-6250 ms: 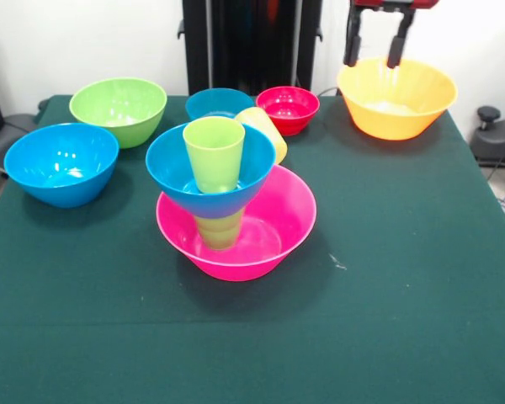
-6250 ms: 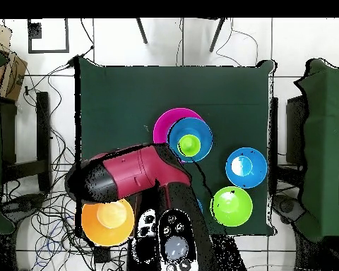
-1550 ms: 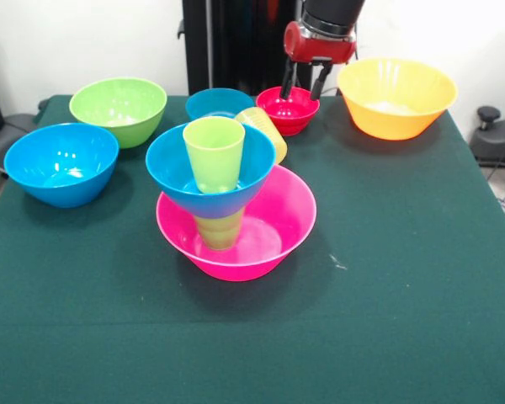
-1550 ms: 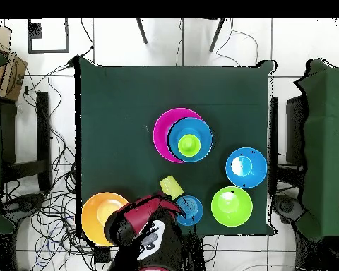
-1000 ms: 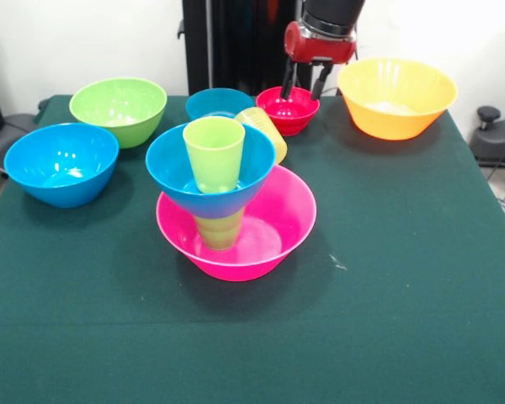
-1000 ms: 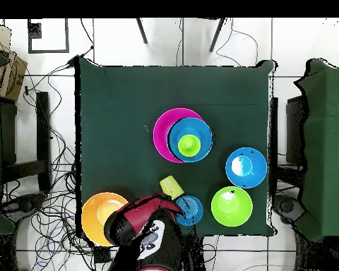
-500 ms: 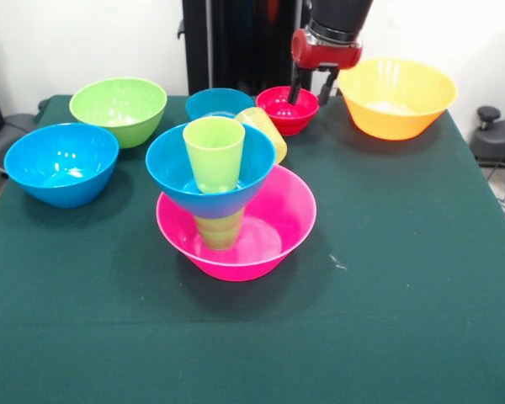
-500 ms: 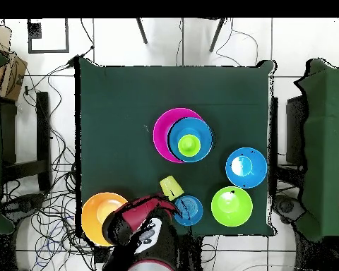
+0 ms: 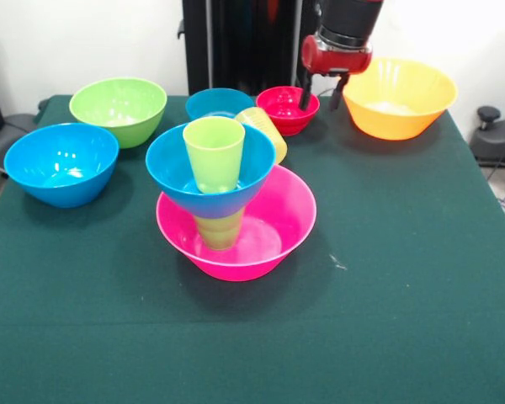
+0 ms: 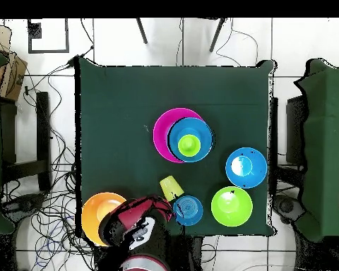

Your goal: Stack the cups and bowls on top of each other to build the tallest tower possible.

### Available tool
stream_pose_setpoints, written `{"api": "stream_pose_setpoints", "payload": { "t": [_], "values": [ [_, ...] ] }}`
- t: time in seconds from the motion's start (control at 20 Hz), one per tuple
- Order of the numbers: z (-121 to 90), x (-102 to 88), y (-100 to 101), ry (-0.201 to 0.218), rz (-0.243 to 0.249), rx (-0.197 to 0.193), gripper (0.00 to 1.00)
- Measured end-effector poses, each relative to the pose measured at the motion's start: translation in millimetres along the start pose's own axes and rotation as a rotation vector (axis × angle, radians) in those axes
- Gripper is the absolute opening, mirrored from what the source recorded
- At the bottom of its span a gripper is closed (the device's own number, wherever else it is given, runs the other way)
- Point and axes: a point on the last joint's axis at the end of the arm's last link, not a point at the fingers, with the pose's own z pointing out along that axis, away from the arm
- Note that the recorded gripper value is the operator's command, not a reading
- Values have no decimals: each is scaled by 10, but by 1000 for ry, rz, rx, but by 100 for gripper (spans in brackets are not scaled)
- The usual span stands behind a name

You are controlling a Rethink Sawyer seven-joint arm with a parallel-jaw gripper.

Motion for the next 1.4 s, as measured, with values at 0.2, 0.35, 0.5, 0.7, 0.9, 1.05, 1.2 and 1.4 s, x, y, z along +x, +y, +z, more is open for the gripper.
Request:
{"api": "stream_pose_setpoints", "payload": {
  "t": [0.2, 0.35, 0.5, 0.7, 0.9, 1.05, 1.2, 1.4],
  "values": [
    [51, 37, 18, 1, -2, -2, 100],
    [88, 83, -1, 13, 0, 2, 100],
    [128, 151, -52, 31, 5, 12, 100],
    [153, 201, -97, 44, 11, 21, 100],
    [184, 254, -148, 58, 18, 29, 100],
    [203, 280, -156, 65, 18, 31, 100],
    [226, 306, -154, 68, 17, 31, 100],
    [266, 328, -142, 60, 13, 29, 100]
  ]
}}
